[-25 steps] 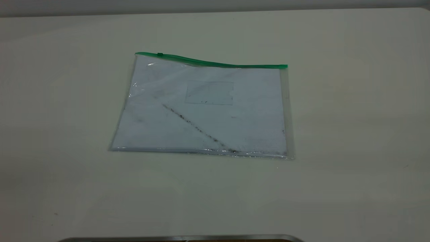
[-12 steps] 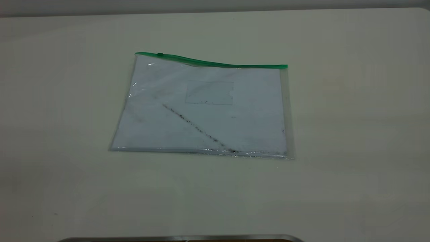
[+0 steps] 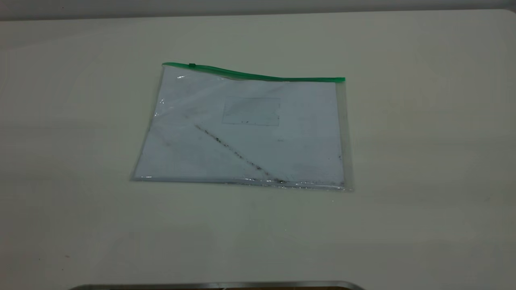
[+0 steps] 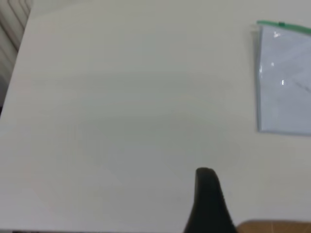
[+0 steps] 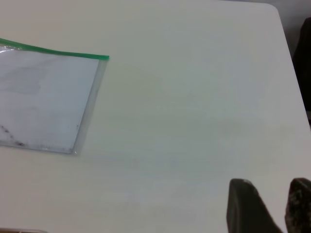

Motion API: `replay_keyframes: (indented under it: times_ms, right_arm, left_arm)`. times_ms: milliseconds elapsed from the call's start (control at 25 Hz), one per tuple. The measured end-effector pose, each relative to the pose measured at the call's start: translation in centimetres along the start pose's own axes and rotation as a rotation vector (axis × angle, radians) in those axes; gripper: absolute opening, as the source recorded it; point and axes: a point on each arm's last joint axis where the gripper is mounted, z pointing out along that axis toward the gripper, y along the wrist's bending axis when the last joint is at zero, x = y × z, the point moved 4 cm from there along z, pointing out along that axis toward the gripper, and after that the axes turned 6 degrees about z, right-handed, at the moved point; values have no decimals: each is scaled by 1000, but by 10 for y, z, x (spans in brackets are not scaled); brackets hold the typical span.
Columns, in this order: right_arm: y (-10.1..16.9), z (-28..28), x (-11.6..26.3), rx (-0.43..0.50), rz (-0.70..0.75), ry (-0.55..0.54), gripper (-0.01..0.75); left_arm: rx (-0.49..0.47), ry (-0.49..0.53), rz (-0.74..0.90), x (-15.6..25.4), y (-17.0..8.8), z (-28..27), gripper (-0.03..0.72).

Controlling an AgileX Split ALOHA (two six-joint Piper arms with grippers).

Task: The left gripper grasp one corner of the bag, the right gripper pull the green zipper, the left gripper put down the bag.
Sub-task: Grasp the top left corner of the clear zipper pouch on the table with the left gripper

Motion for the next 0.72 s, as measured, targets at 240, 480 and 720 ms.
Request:
replay_keyframes:
  times_ms: [240,480,720]
  right_arm:
    - [0,0,0,-1,0,0,239]
    - [0,0,0,-2,1,0,239]
    - [-1,0,0,5,-2,0,239]
  left_arm:
    - [14,36,9,-69,6,39,588]
    - [42,59,12,-115,8,99,588]
    - [118,132,-24,-132,0,161,588]
